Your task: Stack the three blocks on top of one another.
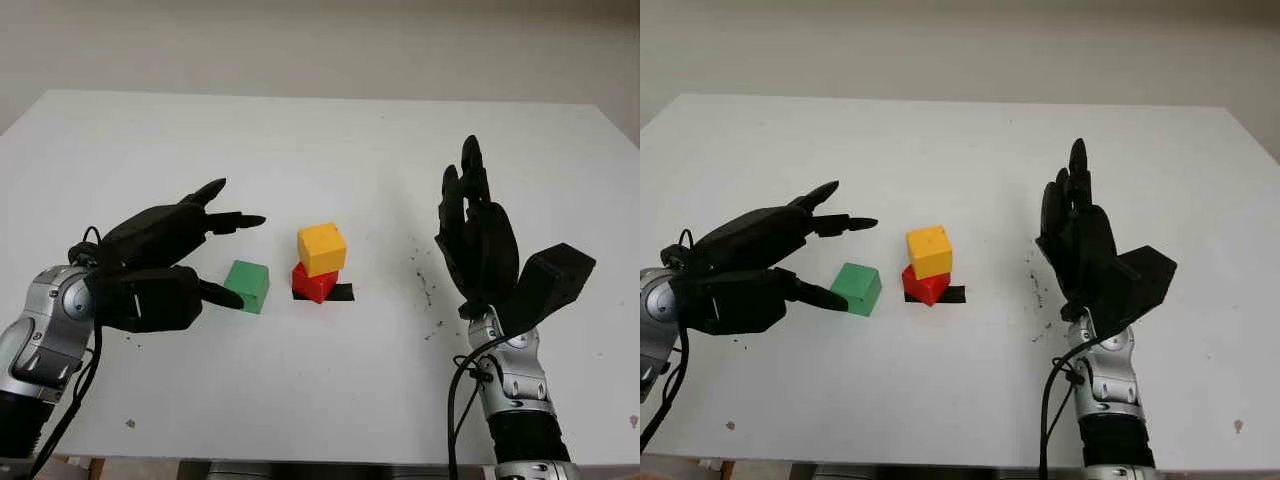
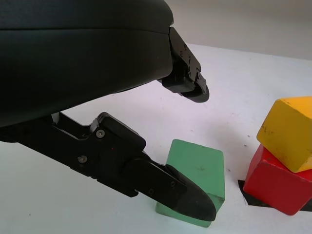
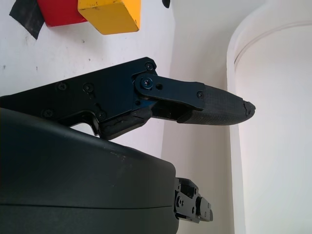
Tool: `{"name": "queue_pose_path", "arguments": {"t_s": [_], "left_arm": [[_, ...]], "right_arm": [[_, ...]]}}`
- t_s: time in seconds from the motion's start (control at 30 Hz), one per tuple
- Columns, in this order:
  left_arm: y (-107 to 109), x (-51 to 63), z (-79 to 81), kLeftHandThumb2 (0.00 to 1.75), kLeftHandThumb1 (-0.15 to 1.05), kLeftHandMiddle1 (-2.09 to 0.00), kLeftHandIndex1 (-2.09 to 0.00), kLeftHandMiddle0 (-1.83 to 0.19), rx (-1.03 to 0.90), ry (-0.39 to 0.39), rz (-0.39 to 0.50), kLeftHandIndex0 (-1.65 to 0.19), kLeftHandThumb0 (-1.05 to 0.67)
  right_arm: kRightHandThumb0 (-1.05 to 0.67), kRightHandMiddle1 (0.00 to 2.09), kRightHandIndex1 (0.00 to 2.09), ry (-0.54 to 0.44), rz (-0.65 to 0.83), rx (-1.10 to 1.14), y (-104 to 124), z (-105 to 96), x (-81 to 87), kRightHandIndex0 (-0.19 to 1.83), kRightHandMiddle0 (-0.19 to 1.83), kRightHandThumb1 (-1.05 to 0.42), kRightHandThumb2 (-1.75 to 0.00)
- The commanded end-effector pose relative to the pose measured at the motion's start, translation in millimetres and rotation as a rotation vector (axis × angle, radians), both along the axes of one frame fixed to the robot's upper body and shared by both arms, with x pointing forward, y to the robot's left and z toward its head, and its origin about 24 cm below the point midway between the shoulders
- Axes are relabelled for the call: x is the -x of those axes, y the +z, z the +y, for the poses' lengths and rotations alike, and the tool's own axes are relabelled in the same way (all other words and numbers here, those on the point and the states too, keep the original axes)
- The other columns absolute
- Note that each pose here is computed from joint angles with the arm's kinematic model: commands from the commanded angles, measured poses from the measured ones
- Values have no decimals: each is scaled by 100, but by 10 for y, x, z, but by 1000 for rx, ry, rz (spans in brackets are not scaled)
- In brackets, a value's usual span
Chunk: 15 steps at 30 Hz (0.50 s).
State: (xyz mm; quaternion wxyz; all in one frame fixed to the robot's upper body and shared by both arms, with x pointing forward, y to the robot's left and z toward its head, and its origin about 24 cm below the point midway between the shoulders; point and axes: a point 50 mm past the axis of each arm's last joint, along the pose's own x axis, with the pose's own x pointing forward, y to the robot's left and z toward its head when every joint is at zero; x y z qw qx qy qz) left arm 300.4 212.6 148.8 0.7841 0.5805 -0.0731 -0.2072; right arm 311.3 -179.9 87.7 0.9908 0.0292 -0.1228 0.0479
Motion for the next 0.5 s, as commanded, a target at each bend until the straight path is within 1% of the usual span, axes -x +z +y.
{"name": "queue_pose_path", "arguments": {"t_s": [0.0, 0.07, 0.13, 0.2, 0.3, 0.47], "left_arm": [[-3, -4, -24, 6, 85, -8, -19, 7, -16, -6, -11, -50, -72], [-9, -4, -36, 6, 85, -7, -26, 6, -33, -2, -14, -48, -72], [-19, -4, -47, 5, 85, -6, -59, 4, -43, -1, -17, -34, -71], [-31, -9, -57, 5, 84, -6, -77, 3, -54, 0, -17, -27, -70], [-43, -14, -72, 5, 84, -6, -83, 1, -82, 3, -14, -27, -69], [-57, -11, -89, 5, 83, -7, -86, -2, -109, -8, -3, -30, -68]], "right_arm": [[-77, 0, 0, 6, -32, 15, 53, -16, -18, -19, -19, -105, -62], [-77, 0, 0, 7, -38, 9, 65, -16, -13, -19, -19, -105, -62], [-77, 0, 0, 2, -37, 0, 78, -14, -6, -19, -19, -105, -60], [-78, 0, 0, 5, -42, -5, 91, -15, -1, -19, -19, -105, -60], [-77, 0, 0, 8, -48, -11, 112, -24, 6, -19, -19, -105, -59], [-79, 2, 0, -10, -50, -13, 141, -32, 17, -19, -19, -105, -57]]}}
